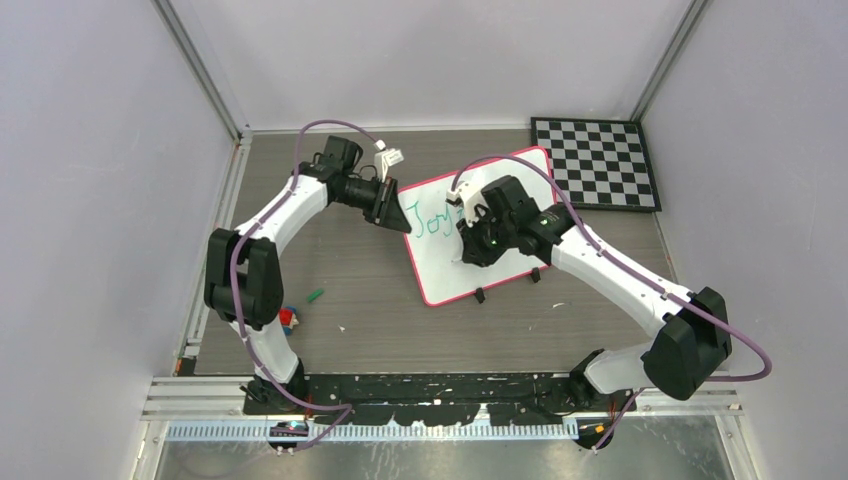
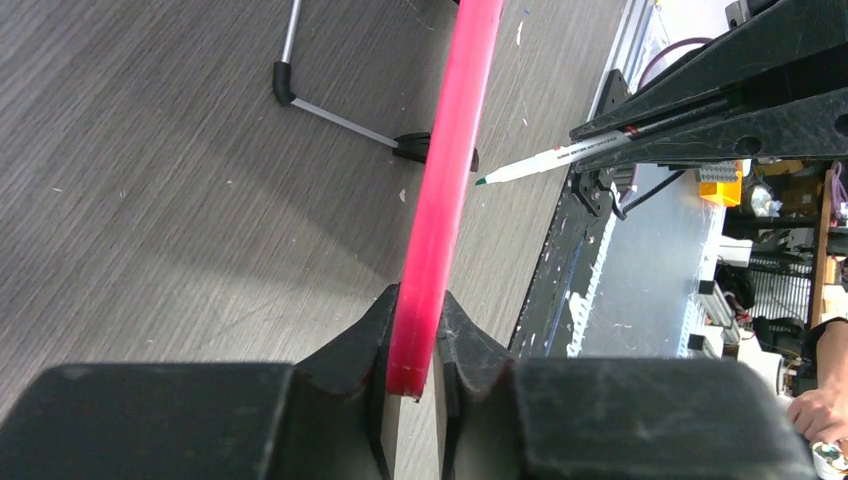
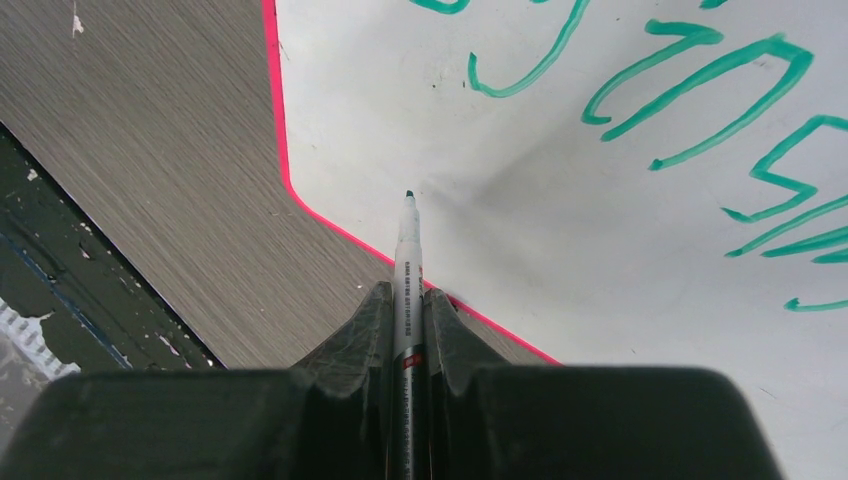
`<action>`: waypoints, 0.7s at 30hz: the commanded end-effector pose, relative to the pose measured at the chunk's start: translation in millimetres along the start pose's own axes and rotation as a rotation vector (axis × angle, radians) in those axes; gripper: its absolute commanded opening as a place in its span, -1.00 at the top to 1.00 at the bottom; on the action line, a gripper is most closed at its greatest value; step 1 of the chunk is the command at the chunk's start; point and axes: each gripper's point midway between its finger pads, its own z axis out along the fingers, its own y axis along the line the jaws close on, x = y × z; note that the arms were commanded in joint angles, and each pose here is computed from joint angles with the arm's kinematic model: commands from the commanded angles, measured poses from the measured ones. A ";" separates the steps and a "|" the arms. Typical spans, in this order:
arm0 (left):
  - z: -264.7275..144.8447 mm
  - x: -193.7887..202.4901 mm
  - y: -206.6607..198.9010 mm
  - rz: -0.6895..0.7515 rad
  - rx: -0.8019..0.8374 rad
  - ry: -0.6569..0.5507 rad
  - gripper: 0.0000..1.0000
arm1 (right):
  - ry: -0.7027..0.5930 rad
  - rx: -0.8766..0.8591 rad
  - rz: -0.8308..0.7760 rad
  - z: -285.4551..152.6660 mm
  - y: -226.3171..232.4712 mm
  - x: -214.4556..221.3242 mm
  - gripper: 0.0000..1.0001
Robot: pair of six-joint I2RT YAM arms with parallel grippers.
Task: Write a sentence on the whiteboard
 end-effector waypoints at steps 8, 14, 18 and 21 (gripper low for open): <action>0.1 -10.7 0.2 0.038 -0.002 -0.024 0.98 | -0.080 0.026 -0.014 -2.4 -0.4 -23.6 0.99; -0.3 -10.8 0.3 0.039 -0.005 -0.024 1.00 | -0.058 0.076 -0.024 2.4 -9.2 -19.1 1.00; -0.6 -10.7 0.0 0.042 -0.005 -0.024 1.00 | -0.061 0.140 -0.039 -1.1 -20.5 -19.7 0.99; -0.8 -10.4 -0.3 0.044 -0.006 -0.024 1.00 | -0.069 0.186 -0.049 -6.1 -28.4 -22.0 0.99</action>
